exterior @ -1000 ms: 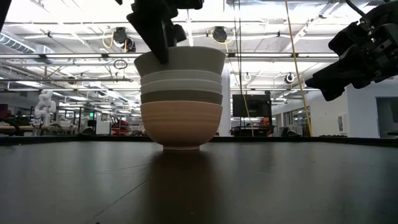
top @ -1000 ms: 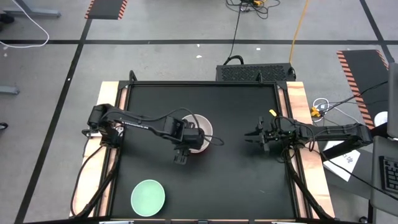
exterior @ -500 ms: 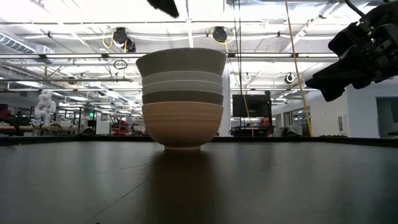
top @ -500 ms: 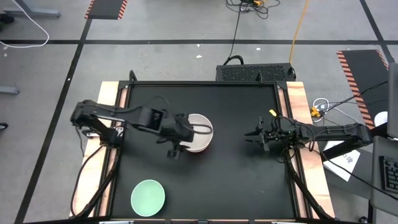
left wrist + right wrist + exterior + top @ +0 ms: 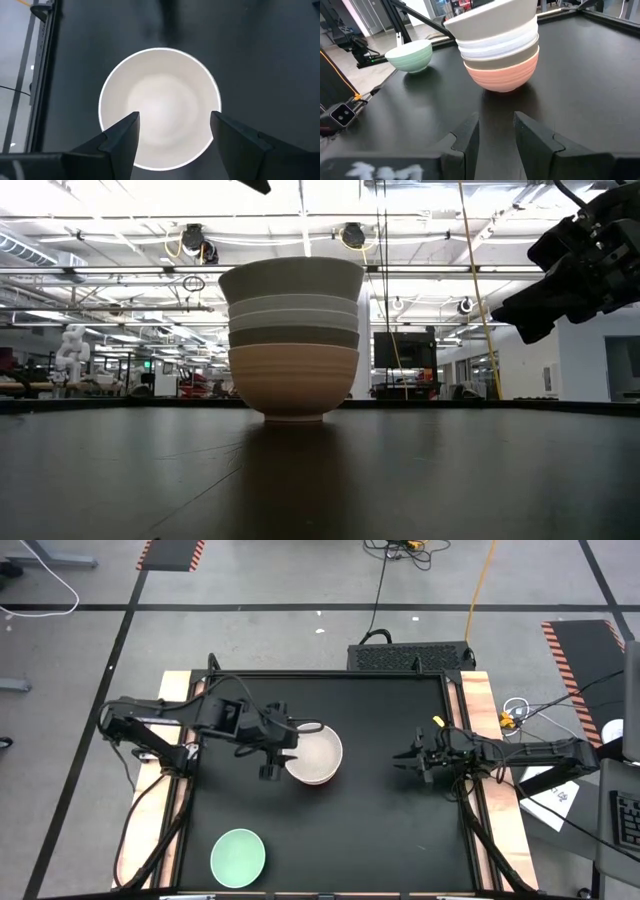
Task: Nest bowls inside each other
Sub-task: Stack the gray bowl on top of the white bowl
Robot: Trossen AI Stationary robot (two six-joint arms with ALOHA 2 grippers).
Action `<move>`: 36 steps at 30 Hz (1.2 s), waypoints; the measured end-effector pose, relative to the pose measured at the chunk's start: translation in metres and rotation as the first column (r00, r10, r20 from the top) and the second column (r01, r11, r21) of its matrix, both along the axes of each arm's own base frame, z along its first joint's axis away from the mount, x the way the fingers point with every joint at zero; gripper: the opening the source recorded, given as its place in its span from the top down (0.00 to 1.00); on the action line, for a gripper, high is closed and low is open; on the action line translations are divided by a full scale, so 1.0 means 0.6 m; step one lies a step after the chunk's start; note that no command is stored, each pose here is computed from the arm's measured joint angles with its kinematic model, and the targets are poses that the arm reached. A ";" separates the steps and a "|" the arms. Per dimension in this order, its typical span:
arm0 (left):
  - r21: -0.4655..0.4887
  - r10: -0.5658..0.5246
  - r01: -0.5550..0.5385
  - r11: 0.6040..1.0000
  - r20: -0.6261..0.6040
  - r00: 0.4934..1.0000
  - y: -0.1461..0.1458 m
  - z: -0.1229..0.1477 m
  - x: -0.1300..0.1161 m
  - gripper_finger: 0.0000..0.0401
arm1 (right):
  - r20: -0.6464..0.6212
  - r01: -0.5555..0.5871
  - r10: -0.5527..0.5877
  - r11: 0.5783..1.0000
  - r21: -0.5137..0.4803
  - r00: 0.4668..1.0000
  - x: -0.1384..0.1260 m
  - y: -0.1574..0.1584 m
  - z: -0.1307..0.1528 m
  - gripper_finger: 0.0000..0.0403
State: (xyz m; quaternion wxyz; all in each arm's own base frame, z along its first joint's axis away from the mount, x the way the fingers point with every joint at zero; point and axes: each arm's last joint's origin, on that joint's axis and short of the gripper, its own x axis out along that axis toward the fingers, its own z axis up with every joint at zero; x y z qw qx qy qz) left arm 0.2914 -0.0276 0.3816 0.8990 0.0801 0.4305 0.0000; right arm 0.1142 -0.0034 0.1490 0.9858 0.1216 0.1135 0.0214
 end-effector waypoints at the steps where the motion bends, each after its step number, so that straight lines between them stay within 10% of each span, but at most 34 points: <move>1: 0.007 -0.004 0.004 1.000 -0.006 1.000 0.002 -0.001 0.000 0.39 | -0.004 0.000 0.000 1.000 0.000 1.000 0.000 0.000 -0.001 0.72; 11: 0.025 -0.021 0.020 0.999 0.032 0.999 0.024 -0.004 -0.007 0.39 | -0.038 0.000 0.000 1.000 0.002 0.999 0.003 0.000 -0.006 0.72; 19: -0.002 0.054 -0.055 0.998 0.233 0.971 0.059 -0.029 -0.090 0.39 | -0.043 0.003 -0.002 1.000 0.013 0.999 0.004 0.000 -0.007 0.72; 36: -0.141 0.101 -0.031 0.990 0.521 0.848 0.058 -0.203 -0.231 0.39 | -0.015 0.005 -0.005 1.000 0.023 1.000 0.006 0.000 -0.002 0.72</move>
